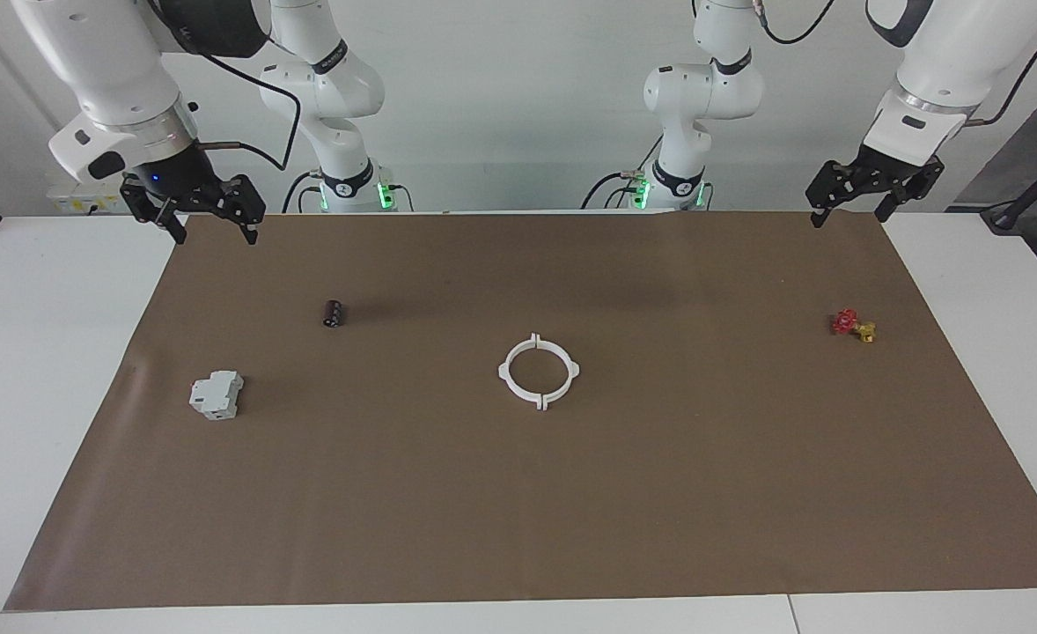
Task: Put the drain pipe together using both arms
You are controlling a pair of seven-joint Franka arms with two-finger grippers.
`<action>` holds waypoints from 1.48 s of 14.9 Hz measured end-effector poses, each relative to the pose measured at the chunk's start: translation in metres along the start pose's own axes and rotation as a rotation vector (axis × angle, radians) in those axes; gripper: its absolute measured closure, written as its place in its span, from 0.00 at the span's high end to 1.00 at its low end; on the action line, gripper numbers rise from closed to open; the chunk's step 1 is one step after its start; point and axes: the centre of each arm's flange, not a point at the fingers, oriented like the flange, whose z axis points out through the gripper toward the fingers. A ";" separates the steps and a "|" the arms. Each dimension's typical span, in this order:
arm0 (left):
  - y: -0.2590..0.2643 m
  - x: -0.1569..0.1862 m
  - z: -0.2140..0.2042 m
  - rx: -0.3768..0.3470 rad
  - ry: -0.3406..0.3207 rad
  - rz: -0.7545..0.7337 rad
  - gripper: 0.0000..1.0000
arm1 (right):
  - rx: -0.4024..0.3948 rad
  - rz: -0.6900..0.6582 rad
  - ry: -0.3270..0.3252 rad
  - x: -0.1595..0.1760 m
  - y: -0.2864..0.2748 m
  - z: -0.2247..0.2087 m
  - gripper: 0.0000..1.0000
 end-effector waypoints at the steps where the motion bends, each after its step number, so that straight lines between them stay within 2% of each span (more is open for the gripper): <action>1: 0.002 -0.001 -0.001 0.000 -0.004 0.004 1.00 | 0.000 0.000 0.000 0.000 0.000 0.000 1.00; 10: 0.003 0.004 0.004 -0.019 -0.019 0.002 1.00 | 0.000 0.000 0.000 0.000 0.000 0.000 1.00; 22: 0.012 0.004 -0.002 -0.019 -0.004 0.019 1.00 | 0.000 0.000 0.000 0.000 0.000 0.000 1.00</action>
